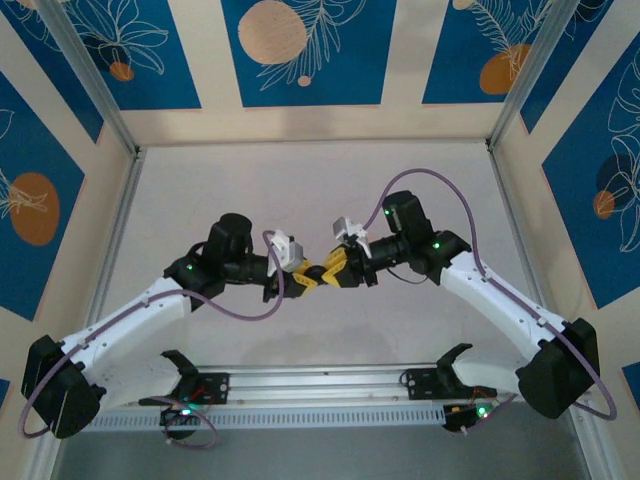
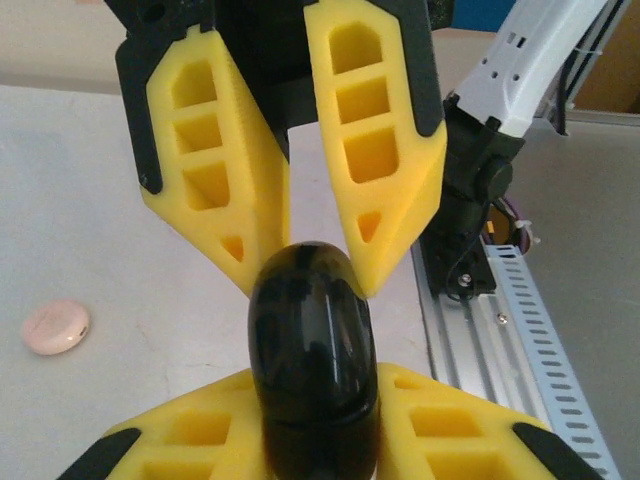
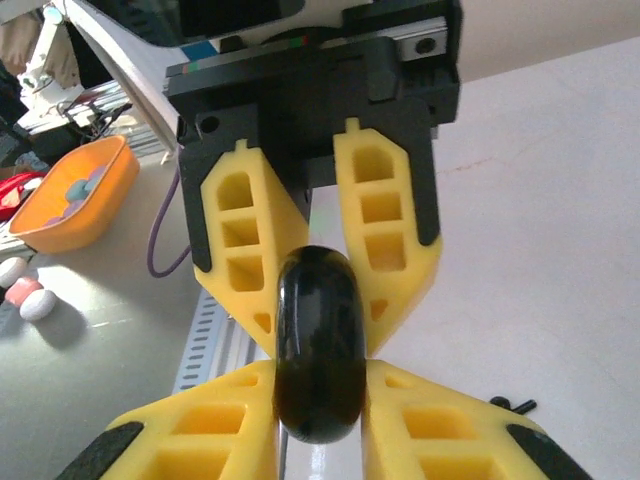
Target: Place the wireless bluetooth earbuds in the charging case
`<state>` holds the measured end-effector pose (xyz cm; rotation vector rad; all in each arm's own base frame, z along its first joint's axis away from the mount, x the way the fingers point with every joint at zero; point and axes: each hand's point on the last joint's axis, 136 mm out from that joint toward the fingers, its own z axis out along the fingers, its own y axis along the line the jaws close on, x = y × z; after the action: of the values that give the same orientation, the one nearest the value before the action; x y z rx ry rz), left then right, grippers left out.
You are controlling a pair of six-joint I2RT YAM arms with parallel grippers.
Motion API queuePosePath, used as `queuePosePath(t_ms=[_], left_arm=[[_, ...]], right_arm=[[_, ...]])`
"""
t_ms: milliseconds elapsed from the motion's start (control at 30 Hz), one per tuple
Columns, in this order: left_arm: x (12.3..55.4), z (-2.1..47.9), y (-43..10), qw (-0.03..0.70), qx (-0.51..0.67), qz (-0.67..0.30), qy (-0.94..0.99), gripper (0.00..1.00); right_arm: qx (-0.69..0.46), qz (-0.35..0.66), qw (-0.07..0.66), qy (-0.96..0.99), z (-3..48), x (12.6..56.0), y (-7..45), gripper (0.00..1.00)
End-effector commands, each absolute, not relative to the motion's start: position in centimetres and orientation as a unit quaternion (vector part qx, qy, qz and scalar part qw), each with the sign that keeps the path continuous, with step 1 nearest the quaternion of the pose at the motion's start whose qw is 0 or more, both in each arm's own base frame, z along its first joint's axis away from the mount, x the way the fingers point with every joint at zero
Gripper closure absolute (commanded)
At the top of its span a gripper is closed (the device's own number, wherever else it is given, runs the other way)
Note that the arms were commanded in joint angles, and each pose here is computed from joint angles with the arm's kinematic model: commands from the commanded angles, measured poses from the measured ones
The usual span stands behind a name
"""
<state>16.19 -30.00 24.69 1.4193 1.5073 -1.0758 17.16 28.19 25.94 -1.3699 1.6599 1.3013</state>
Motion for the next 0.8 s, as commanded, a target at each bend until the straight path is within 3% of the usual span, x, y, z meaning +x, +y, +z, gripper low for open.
queuePosePath(t_ms=[0, 467, 767], left_arm=[[14.4, 23.9, -29.7, 0.367, 0.571, -0.448, 0.582, 0.76], [17.4, 21.6, -28.8, 0.411, 0.526, -0.404, 0.626, 0.76], [22.9, 18.3, -24.1, 0.457, 0.358, -0.360, 0.730, 0.75]], right_arm=[[-0.483, 0.477, 0.350, 0.645, 26.8, 20.1, 27.5, 0.73], [-0.414, 0.463, 0.341, 0.706, 26.3, 22.5, 26.1, 0.52], [-0.281, 0.356, 0.227, 0.862, 20.8, 25.6, 24.6, 0.51]])
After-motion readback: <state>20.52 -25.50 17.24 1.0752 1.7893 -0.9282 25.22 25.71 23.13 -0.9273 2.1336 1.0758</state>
